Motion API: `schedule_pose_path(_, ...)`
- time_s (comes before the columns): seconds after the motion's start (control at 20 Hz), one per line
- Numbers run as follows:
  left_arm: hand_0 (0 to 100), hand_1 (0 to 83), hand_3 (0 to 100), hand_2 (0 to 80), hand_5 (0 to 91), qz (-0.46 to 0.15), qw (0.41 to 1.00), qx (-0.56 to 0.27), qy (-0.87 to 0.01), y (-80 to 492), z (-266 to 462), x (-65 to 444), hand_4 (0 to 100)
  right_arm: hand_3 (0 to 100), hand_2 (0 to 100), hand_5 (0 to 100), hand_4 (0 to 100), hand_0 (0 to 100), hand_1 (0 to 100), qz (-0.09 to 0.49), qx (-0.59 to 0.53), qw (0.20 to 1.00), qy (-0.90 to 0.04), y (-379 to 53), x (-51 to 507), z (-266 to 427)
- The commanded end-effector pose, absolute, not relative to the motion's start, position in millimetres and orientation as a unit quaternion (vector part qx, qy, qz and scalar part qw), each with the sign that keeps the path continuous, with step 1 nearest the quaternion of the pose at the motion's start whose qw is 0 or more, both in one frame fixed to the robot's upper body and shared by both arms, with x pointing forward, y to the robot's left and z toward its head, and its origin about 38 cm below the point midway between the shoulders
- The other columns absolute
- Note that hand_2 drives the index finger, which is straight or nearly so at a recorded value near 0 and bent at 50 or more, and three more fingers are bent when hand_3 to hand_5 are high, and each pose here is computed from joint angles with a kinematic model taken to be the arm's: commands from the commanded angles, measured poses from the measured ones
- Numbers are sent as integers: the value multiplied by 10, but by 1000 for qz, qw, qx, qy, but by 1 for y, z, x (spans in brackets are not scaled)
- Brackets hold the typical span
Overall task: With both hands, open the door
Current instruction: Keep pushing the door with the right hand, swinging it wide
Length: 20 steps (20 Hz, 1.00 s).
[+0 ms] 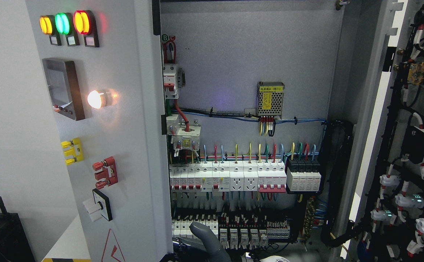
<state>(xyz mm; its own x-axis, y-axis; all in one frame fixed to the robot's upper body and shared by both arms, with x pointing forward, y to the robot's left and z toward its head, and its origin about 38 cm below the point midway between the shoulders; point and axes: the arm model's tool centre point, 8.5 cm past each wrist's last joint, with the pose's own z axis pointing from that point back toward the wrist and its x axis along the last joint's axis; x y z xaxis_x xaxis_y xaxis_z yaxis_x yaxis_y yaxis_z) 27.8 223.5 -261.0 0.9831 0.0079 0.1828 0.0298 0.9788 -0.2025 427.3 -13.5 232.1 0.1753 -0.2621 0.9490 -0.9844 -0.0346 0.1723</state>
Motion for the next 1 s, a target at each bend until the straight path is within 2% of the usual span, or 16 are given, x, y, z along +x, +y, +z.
schedule_pose_path(0.0,0,0,0,0,0,-9,989,-102,-107,223,-260,47,43,0,0,0,0,0,0,387,619,460,-505,4,420,236)
schedule_pose_path(0.95,0,0,0,0,0,-8,989,-102,-107,223,-260,47,43,0,0,0,0,0,0,387,603,473,-513,14,412,227)
